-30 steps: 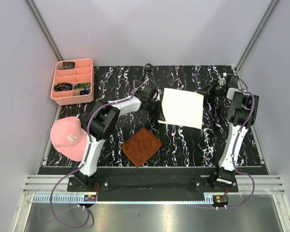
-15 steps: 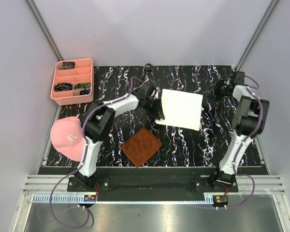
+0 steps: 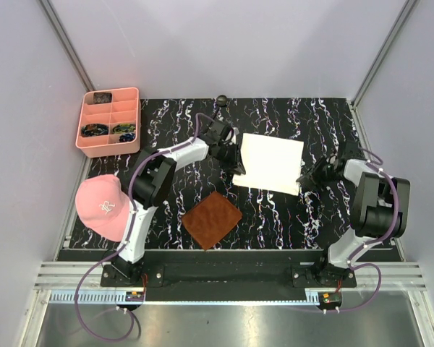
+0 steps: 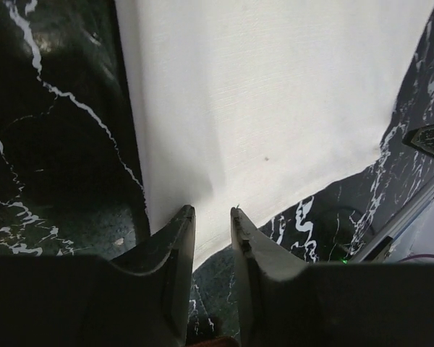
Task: Fold the napkin into a case and place the utensils inside
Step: Pick up the top corner of the square-folded napkin from the center of the board.
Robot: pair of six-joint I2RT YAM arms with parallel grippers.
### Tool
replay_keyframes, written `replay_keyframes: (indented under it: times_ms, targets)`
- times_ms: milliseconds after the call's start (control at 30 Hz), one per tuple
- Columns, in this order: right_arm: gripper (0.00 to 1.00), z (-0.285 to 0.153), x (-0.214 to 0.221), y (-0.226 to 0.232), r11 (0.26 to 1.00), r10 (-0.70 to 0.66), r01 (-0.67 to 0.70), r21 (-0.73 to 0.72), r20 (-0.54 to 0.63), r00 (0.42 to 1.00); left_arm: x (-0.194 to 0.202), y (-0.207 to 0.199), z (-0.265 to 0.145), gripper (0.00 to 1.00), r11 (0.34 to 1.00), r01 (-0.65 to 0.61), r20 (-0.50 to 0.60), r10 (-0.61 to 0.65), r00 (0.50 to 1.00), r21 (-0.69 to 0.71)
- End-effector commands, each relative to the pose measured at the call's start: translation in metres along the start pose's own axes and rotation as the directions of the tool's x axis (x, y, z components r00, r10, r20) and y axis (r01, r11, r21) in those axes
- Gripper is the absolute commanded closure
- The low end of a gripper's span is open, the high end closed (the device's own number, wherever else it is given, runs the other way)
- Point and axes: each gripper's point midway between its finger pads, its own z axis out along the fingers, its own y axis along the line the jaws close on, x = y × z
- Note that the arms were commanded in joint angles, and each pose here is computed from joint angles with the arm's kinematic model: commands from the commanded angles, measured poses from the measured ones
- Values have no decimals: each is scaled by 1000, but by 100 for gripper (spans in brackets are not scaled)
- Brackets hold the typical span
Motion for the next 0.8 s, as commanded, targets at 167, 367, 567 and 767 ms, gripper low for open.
replay_keyframes:
  times_ms: [167, 367, 567, 767]
  targets:
    - [74, 17, 9, -6, 998, -64, 64, -3, -18, 998, 8, -1, 1, 72, 1000, -13, 8, 13, 1000, 7]
    - [72, 17, 11, -13, 997, -67, 67, 27, -14, 998, 10, -1, 2, 73, 1000, -13, 6, 13, 1000, 6]
    - [69, 11, 12, -16, 996, -78, 78, 49, -3, 997, 11, 1, 5, 73, 1000, -15, 0, 15, 1000, 4]
    - [70, 18, 18, -13, 998, -66, 66, 10, -35, 997, 12, 1, 5, 73, 1000, -10, -1, 10, 1000, 5]
